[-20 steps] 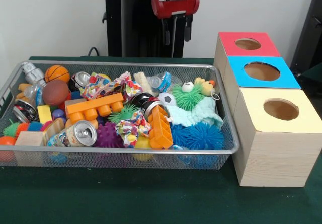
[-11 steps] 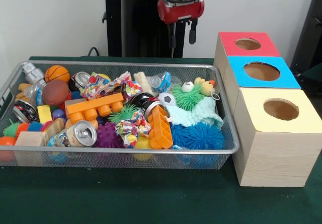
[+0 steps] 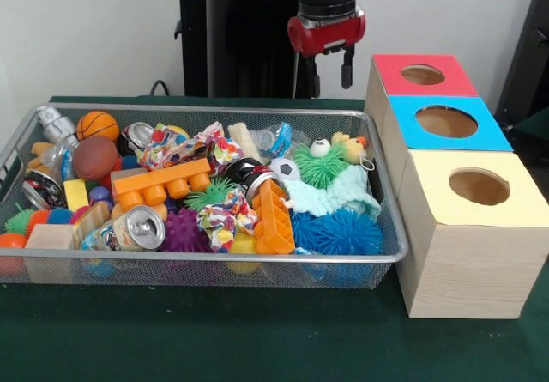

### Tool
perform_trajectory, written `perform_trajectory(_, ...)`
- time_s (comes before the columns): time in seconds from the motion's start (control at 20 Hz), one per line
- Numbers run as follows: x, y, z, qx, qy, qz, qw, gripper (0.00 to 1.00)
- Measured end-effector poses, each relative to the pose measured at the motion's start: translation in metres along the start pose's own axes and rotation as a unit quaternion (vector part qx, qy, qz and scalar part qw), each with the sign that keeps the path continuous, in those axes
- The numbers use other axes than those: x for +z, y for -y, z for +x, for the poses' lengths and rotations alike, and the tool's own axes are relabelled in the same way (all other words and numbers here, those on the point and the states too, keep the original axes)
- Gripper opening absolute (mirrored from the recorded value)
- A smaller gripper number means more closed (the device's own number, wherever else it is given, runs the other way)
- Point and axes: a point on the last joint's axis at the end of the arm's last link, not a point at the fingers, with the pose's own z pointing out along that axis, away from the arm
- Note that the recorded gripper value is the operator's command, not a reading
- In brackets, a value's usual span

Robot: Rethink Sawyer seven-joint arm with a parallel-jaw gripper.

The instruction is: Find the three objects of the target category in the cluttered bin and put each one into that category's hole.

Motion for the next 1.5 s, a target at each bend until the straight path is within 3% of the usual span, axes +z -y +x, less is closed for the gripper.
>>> perform_trajectory(0.7,0.014,0.026,-0.037,0.006,0.032,0.017,0.9993,1.00)
perform_trajectory(1.05,0.013,0.050,-0.029,0.031,0.033,0.021,0.9988,1.00)
perform_trajectory(1.5,0.033,0.030,-0.018,0.015,0.015,0.000,0.9998,1.00)
